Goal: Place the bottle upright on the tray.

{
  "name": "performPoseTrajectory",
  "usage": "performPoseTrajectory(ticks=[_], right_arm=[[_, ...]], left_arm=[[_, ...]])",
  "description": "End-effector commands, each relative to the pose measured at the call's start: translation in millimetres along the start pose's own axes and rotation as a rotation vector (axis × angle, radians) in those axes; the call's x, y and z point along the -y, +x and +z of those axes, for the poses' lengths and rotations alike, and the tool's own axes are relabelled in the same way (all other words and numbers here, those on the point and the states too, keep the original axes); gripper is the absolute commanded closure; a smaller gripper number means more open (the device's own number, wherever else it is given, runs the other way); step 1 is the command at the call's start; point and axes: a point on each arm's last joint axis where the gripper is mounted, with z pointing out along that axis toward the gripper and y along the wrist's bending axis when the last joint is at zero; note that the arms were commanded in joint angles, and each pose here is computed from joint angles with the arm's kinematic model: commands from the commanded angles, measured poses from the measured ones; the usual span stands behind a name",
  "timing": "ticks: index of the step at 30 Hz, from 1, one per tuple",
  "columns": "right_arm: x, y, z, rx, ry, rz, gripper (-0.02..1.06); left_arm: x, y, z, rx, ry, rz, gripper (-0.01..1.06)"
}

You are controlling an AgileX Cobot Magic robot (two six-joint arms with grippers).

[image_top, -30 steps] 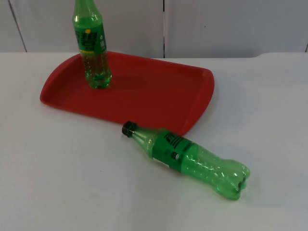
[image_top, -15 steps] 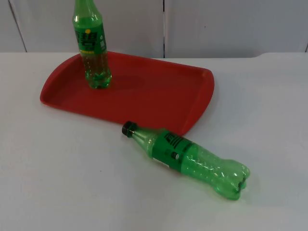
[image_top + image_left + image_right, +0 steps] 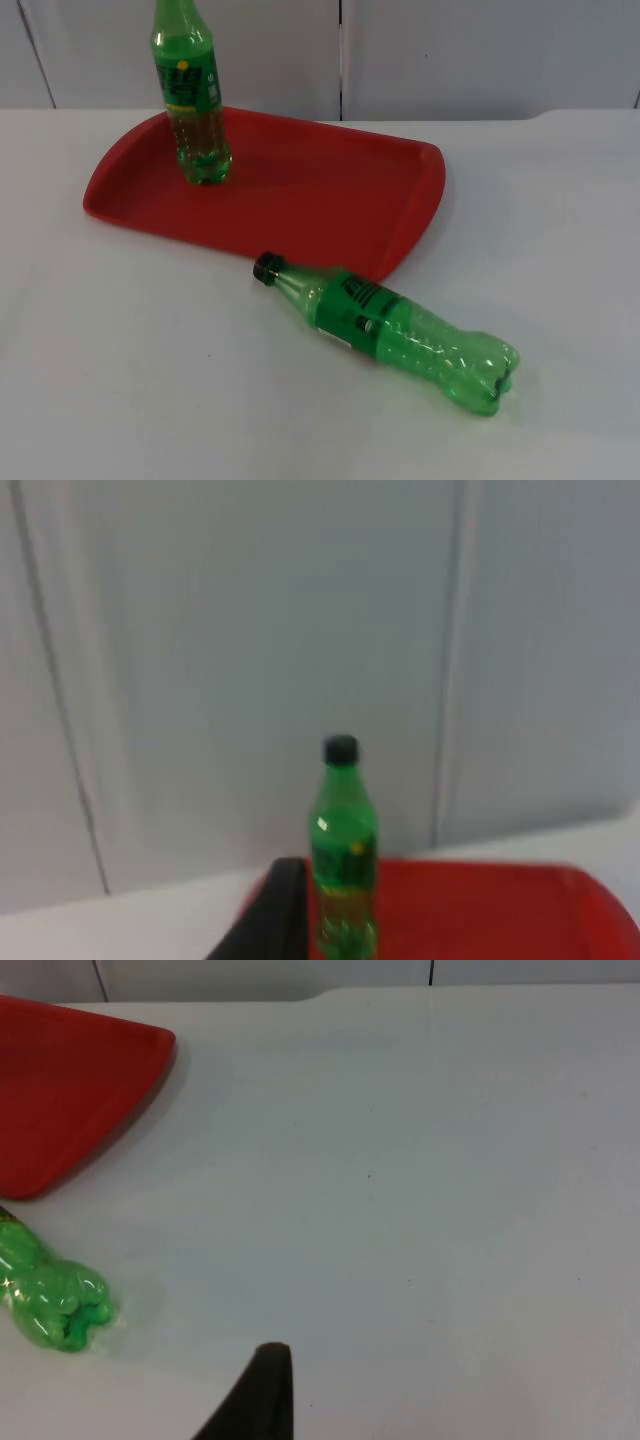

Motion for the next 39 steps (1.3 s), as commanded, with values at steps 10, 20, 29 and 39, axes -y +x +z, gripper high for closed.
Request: performPoseTrajectory(ticks=[10,20,29,39], right_arm=[[0.1,0.0,0.0,0.007,0.005,0.004,0.00],[0.1,0.0,0.0,0.007,0.005,0.004,0.00],[0.1,0.0,0.0,0.007,0.005,0.004,0.00],[0.1,0.0,0.0,0.007,0.005,0.004,0.00]], left_arm=[[13.0,17.7,-10.1,-0.178,0.127,-0.001,0.00],[14.2,24.9,-14.6,-0.254,0.147,-0.001,0.00],[11.7,24.5,-37.7,-0.225,0.164,-0.035,0.00],[7.8,31.0,-70.5,-0.225,0.189,-0.038,0.00]])
